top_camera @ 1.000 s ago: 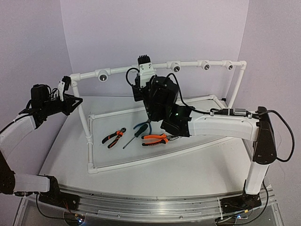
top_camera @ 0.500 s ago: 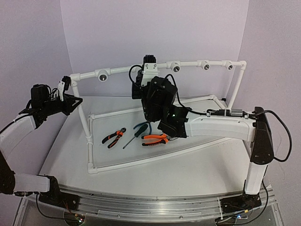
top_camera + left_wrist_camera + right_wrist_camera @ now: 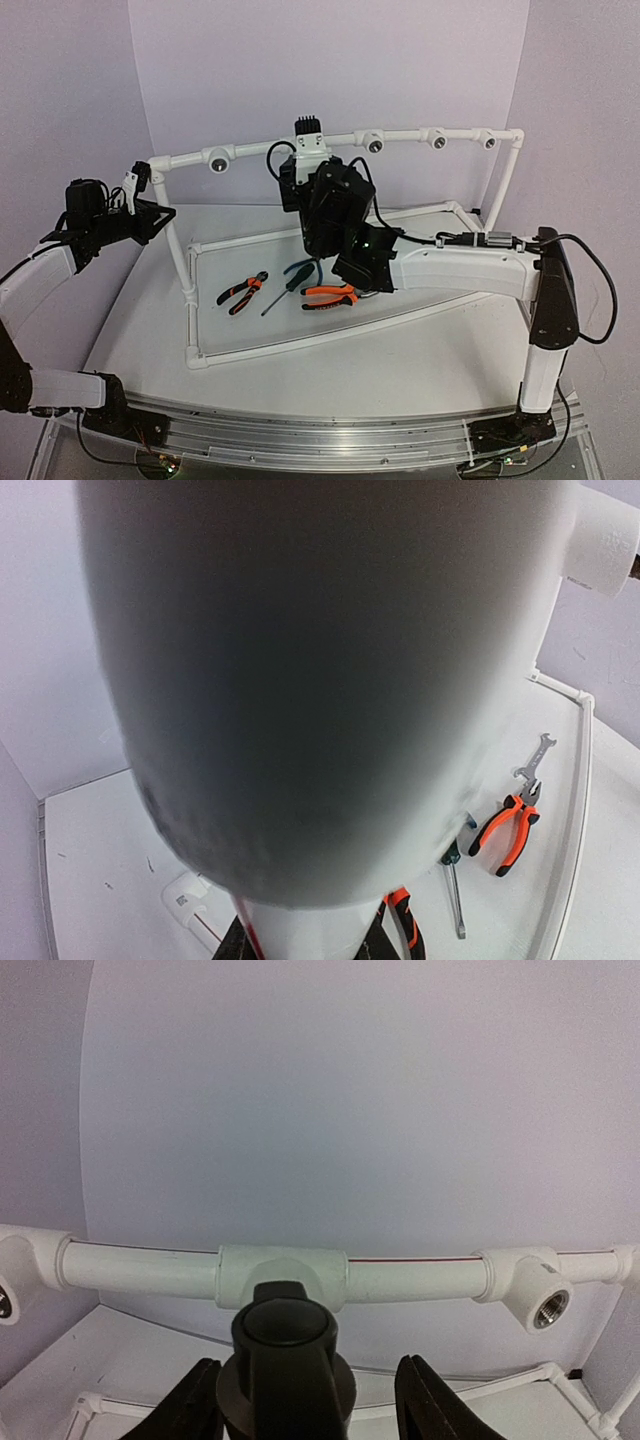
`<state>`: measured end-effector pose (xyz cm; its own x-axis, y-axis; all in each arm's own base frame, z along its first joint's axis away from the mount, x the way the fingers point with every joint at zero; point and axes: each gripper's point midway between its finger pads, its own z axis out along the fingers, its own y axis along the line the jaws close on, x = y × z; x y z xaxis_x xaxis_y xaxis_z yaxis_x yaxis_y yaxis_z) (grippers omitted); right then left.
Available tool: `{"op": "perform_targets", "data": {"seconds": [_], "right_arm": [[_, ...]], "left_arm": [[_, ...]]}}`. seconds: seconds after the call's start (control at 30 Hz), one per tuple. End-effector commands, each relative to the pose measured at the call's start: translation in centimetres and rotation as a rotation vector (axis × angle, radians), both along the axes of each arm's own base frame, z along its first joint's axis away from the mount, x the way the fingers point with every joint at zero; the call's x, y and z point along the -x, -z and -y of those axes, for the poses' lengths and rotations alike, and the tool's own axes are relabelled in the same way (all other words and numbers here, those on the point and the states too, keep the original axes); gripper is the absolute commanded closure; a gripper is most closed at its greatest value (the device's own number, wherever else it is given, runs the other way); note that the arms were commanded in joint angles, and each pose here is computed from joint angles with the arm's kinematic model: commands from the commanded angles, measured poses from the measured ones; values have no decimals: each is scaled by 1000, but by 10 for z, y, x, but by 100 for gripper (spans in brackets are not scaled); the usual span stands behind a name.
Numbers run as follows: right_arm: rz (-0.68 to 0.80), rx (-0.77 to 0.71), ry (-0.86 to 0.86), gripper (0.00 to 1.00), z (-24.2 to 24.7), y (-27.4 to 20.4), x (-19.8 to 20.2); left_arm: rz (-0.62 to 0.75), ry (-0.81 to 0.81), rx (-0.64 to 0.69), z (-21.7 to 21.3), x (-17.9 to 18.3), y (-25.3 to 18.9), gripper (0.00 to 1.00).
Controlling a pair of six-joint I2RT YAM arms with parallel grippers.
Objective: Install the water faucets
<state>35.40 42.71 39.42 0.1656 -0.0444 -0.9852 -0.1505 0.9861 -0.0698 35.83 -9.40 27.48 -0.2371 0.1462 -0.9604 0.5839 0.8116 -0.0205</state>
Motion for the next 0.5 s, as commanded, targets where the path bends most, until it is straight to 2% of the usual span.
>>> {"op": "perform_targets", "data": {"seconds": [0.0, 0.2, 0.23, 0.3, 0.33, 0.47], "right_arm": [[41, -32, 15, 37, 10, -27, 6], [48, -33, -6, 26, 11, -34, 19], [47, -32, -12, 22, 11, -34, 22], [44, -32, -30, 6, 11, -33, 29], [43, -36, -36, 3, 11, -33, 33], [25, -33, -55, 2, 21, -28, 50]], "left_arm": [[-175, -21, -35, -2, 9, 37, 100], [-178, -29, -33, -3, 6, 37, 100], [-178, -30, -33, -3, 5, 37, 100], [-177, -34, -32, -4, 3, 37, 100], [-175, -37, -34, -4, 2, 36, 100], [-164, -43, -52, -6, -3, 35, 100]]}}
